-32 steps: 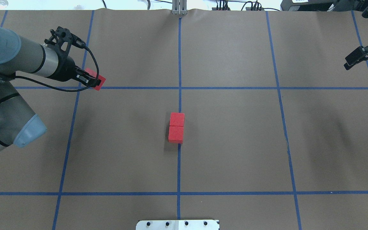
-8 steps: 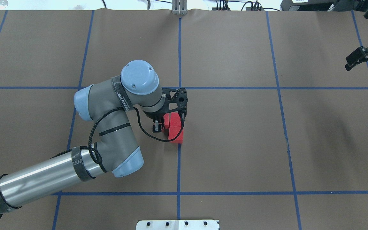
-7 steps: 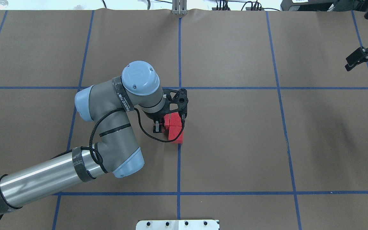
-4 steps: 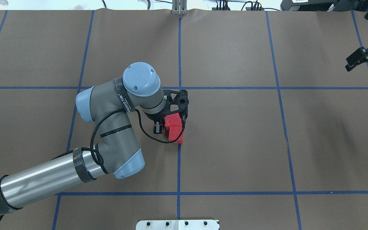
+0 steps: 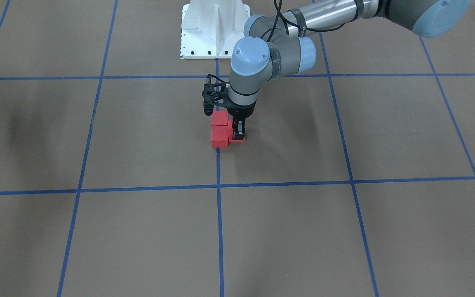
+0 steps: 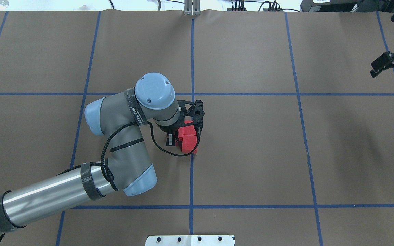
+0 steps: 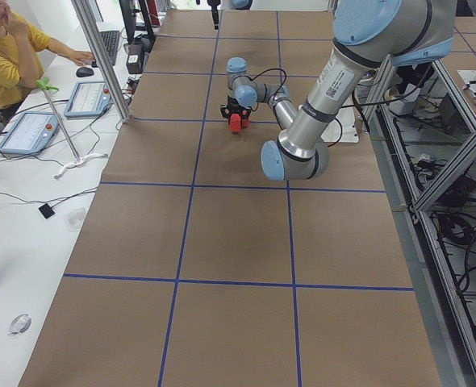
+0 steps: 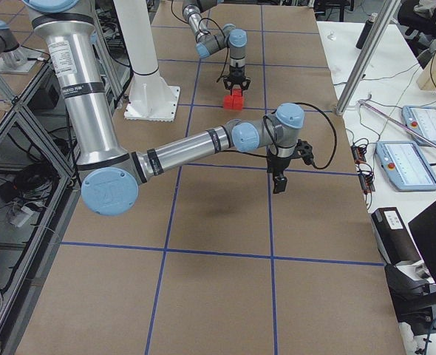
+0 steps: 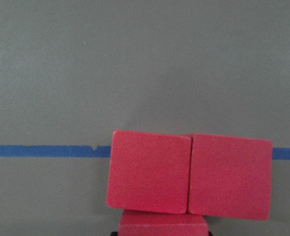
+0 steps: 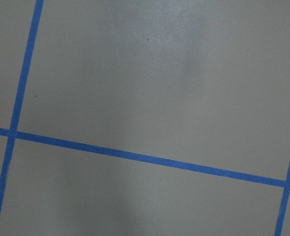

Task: Form red blocks into L shape at center
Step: 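Press the held cube against the pair to align it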

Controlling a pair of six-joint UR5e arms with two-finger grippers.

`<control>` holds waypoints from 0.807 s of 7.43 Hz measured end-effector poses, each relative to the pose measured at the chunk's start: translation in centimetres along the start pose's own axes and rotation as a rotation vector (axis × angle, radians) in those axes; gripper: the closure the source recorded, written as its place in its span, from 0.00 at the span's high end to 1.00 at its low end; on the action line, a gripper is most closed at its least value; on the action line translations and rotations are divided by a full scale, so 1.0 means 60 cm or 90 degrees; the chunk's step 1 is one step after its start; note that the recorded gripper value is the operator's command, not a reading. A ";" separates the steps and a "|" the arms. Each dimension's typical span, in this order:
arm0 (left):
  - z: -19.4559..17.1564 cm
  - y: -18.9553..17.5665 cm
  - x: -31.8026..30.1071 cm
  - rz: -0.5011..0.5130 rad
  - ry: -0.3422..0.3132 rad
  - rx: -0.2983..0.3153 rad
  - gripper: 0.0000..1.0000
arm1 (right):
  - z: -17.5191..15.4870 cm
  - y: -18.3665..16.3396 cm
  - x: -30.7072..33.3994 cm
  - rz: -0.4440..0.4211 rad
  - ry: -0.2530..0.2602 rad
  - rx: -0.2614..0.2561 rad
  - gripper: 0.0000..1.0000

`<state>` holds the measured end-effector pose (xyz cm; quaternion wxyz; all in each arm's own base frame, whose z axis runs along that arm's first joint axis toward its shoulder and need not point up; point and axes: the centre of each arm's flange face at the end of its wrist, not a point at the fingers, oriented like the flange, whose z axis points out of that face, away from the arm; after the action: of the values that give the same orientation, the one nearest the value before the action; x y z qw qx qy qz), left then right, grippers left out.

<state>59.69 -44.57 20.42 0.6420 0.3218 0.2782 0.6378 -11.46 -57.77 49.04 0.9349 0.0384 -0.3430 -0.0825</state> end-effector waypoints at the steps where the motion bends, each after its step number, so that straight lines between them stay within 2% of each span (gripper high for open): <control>1: 0.000 -0.003 0.001 0.001 -0.002 0.001 0.11 | 0.001 0.001 0.001 0.001 0.000 -0.001 1.00; 5: 0.013 -0.003 -0.003 0.004 -0.008 0.014 0.13 | 0.001 0.003 0.002 0.001 0.000 -0.001 1.00; 6: 0.015 -0.003 -0.003 0.004 -0.008 0.015 0.24 | 0.001 0.003 0.002 0.001 0.000 -0.001 1.00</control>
<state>60.47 -44.82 20.85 0.6380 0.3341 0.2807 0.6345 -11.40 -57.59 49.19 0.9351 0.0375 -0.3428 -0.0822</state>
